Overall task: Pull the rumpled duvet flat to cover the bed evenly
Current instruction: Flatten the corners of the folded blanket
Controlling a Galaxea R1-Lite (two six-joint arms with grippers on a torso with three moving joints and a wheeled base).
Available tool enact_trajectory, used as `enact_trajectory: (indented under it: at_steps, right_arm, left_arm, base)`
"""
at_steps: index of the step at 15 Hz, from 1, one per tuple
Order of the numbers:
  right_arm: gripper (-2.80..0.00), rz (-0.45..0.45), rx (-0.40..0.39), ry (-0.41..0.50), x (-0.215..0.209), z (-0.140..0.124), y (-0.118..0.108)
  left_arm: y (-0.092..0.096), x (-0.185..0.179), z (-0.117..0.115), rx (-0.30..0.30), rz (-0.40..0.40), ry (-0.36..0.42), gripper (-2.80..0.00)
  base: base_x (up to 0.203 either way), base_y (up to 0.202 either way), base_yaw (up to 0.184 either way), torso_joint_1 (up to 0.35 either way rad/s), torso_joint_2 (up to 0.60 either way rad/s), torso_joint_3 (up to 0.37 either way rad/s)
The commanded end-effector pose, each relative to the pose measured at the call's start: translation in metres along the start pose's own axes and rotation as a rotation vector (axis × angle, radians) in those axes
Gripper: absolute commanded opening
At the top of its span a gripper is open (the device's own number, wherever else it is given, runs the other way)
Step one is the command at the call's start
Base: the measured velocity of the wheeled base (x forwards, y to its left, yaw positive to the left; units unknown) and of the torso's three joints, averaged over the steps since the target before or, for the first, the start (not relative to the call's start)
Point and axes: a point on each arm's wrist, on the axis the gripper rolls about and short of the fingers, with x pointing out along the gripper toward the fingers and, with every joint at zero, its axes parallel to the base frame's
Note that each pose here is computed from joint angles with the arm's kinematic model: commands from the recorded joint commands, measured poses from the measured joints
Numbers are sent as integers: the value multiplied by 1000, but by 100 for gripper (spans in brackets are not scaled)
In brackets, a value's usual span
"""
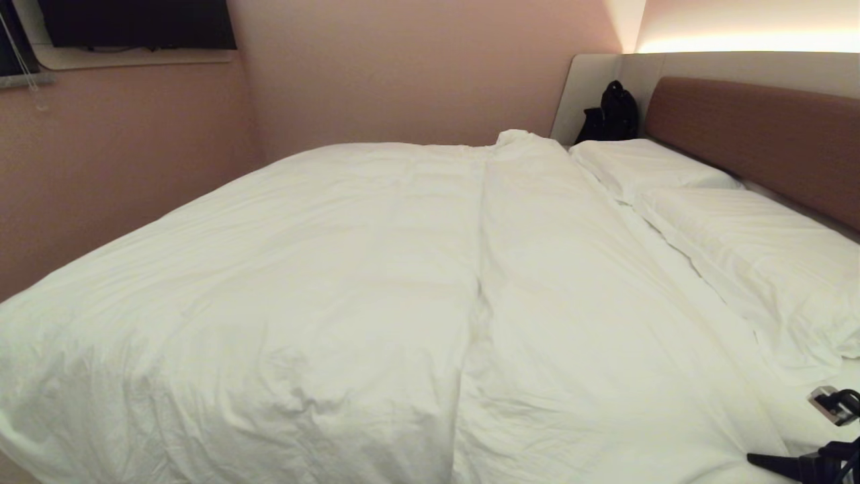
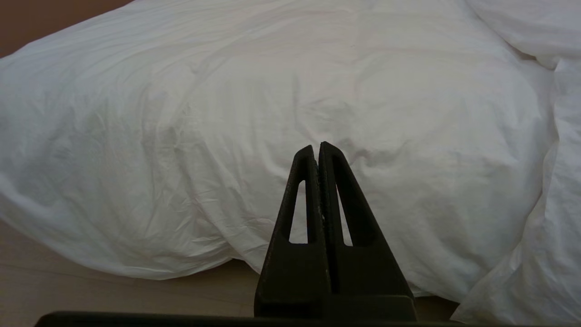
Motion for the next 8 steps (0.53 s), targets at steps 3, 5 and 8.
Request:
enact_trajectory:
  at_steps: [3, 5, 8]
  right_arm:
    - [-280, -6, -18, -12, 0, 1, -1]
    - [-280, -8, -21, -15, 1, 1, -2]
    - [0, -14, -26, -23, -1, 3, -1]
  left_arm:
    - [0, 0, 0, -1, 1, 0, -280]
    - [0, 0, 0, -1, 1, 0, -280]
    - [0, 0, 0, -1, 1, 0, -280]
  base:
    - [0, 0, 0, 0, 0, 0]
    - [0, 0, 0, 0, 0, 0]
    - [0, 0, 0, 0, 0, 0]
